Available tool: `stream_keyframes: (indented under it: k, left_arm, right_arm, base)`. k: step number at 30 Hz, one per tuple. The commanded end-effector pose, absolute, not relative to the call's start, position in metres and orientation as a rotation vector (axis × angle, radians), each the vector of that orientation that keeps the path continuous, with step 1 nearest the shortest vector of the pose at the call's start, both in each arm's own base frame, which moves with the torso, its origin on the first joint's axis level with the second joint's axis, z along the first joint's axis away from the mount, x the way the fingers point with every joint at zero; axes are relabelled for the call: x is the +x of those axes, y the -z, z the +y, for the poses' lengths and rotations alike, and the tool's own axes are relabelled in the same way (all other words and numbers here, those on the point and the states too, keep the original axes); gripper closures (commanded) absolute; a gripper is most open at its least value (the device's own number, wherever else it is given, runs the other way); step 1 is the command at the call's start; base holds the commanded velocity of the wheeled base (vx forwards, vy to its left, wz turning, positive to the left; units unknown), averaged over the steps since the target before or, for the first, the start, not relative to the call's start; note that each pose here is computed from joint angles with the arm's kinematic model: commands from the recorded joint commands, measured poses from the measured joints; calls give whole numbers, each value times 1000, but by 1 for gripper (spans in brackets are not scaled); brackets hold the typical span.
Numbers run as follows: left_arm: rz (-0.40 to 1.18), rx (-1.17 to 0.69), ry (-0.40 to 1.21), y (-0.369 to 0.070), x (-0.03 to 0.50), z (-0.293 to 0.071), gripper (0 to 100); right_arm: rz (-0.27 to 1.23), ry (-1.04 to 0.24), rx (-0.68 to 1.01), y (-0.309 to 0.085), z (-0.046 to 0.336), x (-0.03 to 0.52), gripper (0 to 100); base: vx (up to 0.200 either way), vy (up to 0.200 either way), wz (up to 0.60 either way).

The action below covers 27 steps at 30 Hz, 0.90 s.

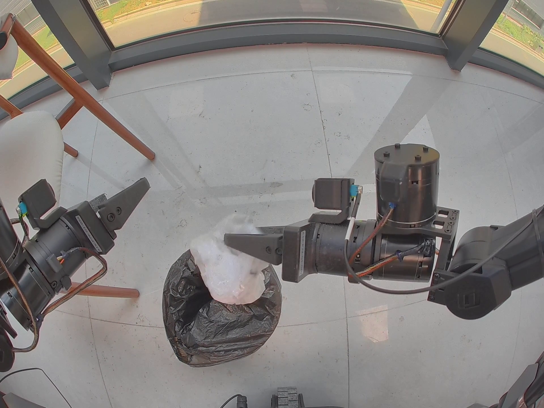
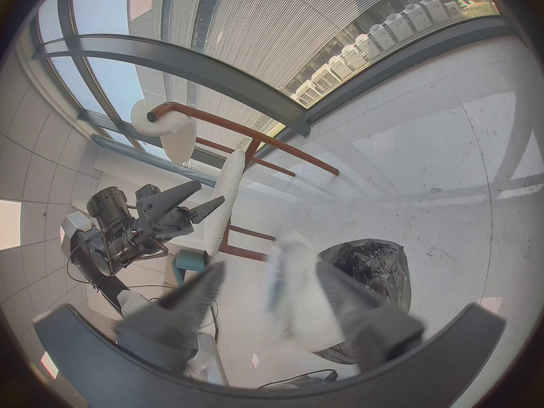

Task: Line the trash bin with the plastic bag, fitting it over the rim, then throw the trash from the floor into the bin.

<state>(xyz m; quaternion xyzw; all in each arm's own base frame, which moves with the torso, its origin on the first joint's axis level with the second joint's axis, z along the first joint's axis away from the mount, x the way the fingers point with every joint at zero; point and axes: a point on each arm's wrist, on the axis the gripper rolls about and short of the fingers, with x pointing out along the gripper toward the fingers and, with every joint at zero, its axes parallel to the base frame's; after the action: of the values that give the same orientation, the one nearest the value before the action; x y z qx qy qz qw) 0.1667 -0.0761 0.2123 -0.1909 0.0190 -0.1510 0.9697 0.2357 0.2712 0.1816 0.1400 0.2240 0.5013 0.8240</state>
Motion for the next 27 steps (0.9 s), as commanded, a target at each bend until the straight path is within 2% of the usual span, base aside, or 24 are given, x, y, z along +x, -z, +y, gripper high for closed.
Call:
stream_keyframes:
  k: [1, 8, 13, 21, 25, 27]
  left_arm:
    - [34, -386, 303, -213, 167, -76, 0]
    - [6, -396, 310, -217, 162, -74, 0]
    - [-22, -406, 314, -221, 153, -69, 0]
    - [-96, -420, 258, -225, 133, -49, 0]
    - [-126, -419, 190, -219, 119, -34, 0]
    - [-142, -421, 171, -217, 111, -29, 0]
  right_arm:
    - [480, -1068, 299, -182, 271, 233, 0]
    - [455, -1022, 332, -198, 243, 220, 0]
    - [387, -814, 399, -213, 193, 218, 0]
    - [210, -450, 460, -227, 76, 190, 0]
    - [103, -254, 468, -228, 37, 162, 0]
    - [69, -198, 471, -227, 28, 150, 0]
  base:
    - [0, 0, 0]
    - [0, 0, 0]
    - [0, 0, 0]
    - [0, 0, 0]
    - [0, 0, 0]
    - [0, 0, 0]
